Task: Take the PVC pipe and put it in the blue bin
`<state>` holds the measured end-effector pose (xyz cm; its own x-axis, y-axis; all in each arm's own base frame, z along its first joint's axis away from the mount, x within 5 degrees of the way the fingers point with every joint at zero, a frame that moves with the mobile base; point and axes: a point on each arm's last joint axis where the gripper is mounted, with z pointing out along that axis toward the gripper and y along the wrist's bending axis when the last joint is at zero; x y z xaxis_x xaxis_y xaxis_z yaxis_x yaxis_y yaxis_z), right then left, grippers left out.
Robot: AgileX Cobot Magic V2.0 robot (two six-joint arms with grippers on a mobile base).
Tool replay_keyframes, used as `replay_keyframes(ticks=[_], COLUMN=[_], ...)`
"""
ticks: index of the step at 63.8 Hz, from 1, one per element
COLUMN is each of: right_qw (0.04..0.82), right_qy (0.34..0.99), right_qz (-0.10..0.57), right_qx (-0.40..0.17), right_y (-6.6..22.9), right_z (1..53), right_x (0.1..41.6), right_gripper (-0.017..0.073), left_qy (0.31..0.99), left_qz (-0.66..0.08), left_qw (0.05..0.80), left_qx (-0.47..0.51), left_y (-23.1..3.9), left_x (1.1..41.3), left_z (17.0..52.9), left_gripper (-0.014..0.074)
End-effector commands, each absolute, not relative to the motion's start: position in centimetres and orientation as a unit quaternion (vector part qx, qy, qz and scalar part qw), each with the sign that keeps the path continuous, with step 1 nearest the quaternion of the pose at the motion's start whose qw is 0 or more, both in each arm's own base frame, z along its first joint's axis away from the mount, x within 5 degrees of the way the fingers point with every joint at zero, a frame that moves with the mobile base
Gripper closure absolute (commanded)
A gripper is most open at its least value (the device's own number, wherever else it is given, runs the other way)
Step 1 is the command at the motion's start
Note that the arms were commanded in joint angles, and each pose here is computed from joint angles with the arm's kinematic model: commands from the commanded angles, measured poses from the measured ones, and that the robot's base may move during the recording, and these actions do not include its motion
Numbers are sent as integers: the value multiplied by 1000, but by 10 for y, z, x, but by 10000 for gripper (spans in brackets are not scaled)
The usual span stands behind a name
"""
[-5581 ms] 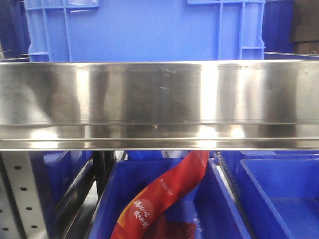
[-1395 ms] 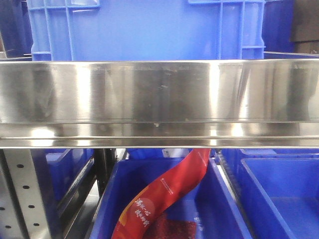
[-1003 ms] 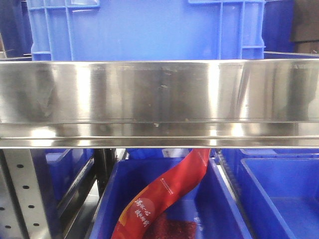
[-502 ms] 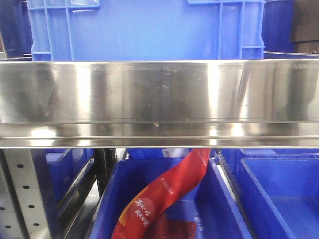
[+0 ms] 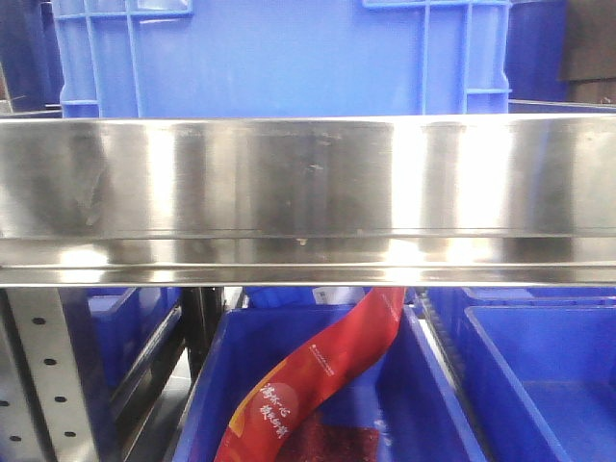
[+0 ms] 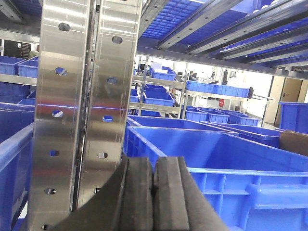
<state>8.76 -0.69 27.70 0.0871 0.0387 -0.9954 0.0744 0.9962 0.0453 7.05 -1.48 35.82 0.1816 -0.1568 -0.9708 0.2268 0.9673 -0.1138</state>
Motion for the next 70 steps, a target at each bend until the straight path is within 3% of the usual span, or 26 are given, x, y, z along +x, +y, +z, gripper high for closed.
replay_keyframes(ticks=[1,14,70], right_qw=[743,743,736], right_qy=[665,659,668], right_qz=[-42,-72,-74], right_qx=[64,91,81], right_y=[-12,-15,-12], right_z=[259,218,214], right_x=[76,60,55], right_gripper=[727,727,727], left_qy=[622,622,621], left_qz=[-129,-129,-129], left_qw=[772,772,773], left_qx=[23,23,22], left_y=[-14,-14,-14], left_x=[69,69,69], left_z=[359,359,359], left_gripper=[704,704,704])
